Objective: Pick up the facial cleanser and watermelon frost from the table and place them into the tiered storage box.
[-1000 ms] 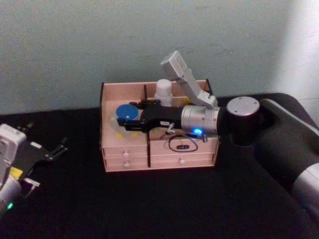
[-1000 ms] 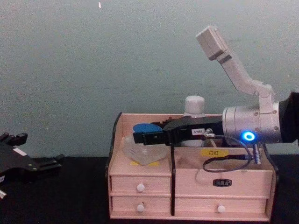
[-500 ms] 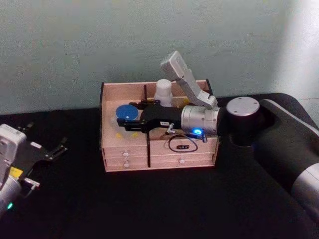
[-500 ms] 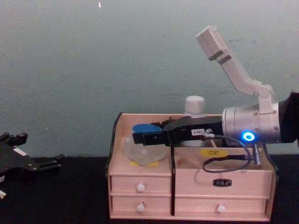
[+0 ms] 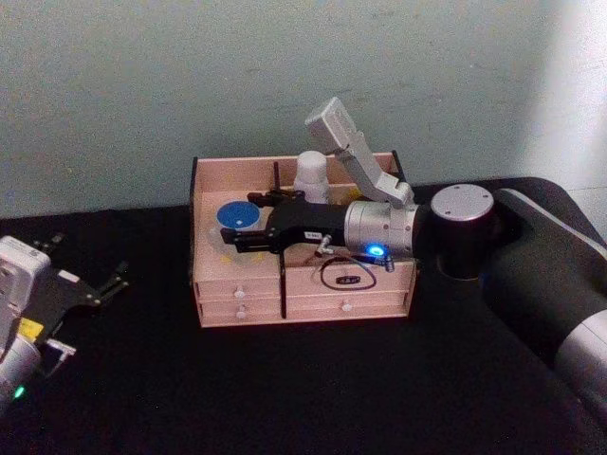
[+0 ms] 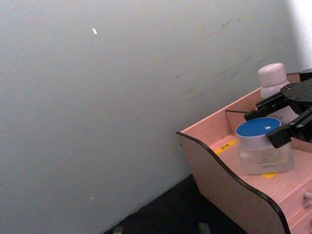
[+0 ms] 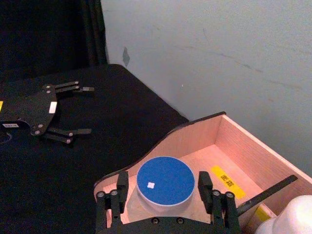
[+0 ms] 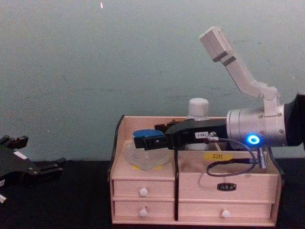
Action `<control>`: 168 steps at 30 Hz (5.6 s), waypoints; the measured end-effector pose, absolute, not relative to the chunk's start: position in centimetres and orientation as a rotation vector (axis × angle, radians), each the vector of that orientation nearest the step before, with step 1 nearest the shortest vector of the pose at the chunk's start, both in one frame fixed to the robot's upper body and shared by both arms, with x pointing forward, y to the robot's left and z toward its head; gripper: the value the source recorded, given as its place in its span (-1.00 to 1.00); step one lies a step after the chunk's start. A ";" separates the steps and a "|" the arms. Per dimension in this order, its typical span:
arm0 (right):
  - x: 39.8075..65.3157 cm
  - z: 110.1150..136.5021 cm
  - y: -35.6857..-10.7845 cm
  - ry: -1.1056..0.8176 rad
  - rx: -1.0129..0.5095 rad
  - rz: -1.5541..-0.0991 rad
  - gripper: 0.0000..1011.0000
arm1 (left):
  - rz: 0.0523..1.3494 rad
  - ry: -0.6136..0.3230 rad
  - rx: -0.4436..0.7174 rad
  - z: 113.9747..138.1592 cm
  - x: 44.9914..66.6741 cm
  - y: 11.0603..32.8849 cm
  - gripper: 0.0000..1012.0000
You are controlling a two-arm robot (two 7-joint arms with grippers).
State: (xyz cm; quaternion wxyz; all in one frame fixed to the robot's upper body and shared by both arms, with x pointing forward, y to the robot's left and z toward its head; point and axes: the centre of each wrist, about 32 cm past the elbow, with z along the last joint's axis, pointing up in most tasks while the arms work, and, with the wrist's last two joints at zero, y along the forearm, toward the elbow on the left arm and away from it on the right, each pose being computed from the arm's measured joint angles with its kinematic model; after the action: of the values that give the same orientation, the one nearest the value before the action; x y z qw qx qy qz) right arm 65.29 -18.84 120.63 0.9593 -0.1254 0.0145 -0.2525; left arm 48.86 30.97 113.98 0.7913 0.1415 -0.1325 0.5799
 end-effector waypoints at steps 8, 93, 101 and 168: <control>65.3 120.6 -18.8 0.030 -0.255 -0.512 0.98 | 1.248 -0.285 0.304 114.0 48.9 31.0 0.98; 49.4 112.2 -24.2 -0.307 -0.151 -1.537 0.98 | 1.248 -0.285 0.305 114.0 48.9 31.0 0.98; 49.4 112.3 -24.2 -0.300 -0.149 -1.534 0.98 | 1.248 -0.285 0.304 114.0 48.9 31.0 0.98; 49.5 112.2 -24.2 -0.305 -0.152 -1.531 0.98 | 1.248 -0.285 0.305 114.0 48.9 31.0 0.98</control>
State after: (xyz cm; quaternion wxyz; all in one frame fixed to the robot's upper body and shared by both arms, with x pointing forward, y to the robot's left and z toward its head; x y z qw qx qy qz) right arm 49.45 -24.15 112.22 0.7080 -0.0685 -0.1374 -0.6893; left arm 48.86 30.97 113.98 0.7913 0.1415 -0.1325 0.5799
